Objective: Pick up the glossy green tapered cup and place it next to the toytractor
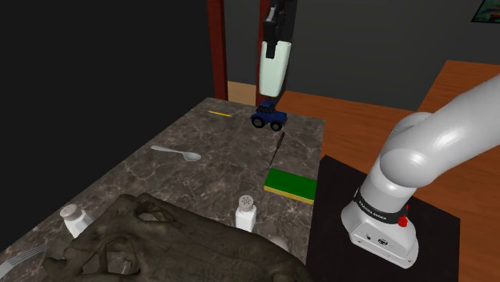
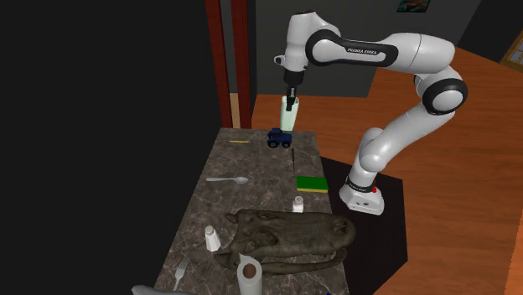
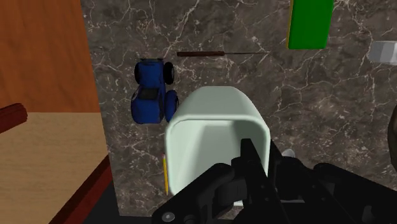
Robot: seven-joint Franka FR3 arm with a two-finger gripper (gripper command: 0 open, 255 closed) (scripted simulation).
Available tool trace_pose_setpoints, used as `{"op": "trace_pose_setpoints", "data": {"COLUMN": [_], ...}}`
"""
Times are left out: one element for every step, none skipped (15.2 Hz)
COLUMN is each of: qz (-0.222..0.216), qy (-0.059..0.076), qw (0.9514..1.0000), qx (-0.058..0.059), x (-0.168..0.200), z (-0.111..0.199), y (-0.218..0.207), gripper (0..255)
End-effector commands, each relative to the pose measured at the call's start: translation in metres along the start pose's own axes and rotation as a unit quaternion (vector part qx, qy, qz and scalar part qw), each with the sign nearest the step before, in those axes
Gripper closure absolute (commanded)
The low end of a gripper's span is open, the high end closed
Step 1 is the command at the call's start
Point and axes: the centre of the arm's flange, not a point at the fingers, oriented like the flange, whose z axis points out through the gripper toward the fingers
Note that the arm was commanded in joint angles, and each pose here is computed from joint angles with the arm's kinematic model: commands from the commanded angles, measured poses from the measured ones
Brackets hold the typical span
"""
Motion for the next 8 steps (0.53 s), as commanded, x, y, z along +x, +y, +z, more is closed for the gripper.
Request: {"op": "trace_pose_setpoints", "data": {"qz": [-0.001,-0.001,-0.001,-0.001,-0.001,-0.001,-0.001,-0.001], "qy": [0.000,0.000,0.000,0.000,0.000,0.000,0.000,0.000], "qw": [1.0000,1.0000,1.0000,1.0000,1.0000,1.0000,1.0000,1.0000], "qx": [0.000,0.000,0.000,0.000,0.000,0.000,0.000,0.000], "x": [-0.017,-0.025,-0.033,-0.041,-0.050,-0.058,-0.066,-0.074], "z": [-0.003,-0.004,-0.006,-0.007,-0.008,-0.010,-0.011,-0.012], "y": [0.020,0.030,0.040,0.051,0.061,0.071,0.081,0.092], "gripper": [255,255,255,255,255,255,255,255]}}
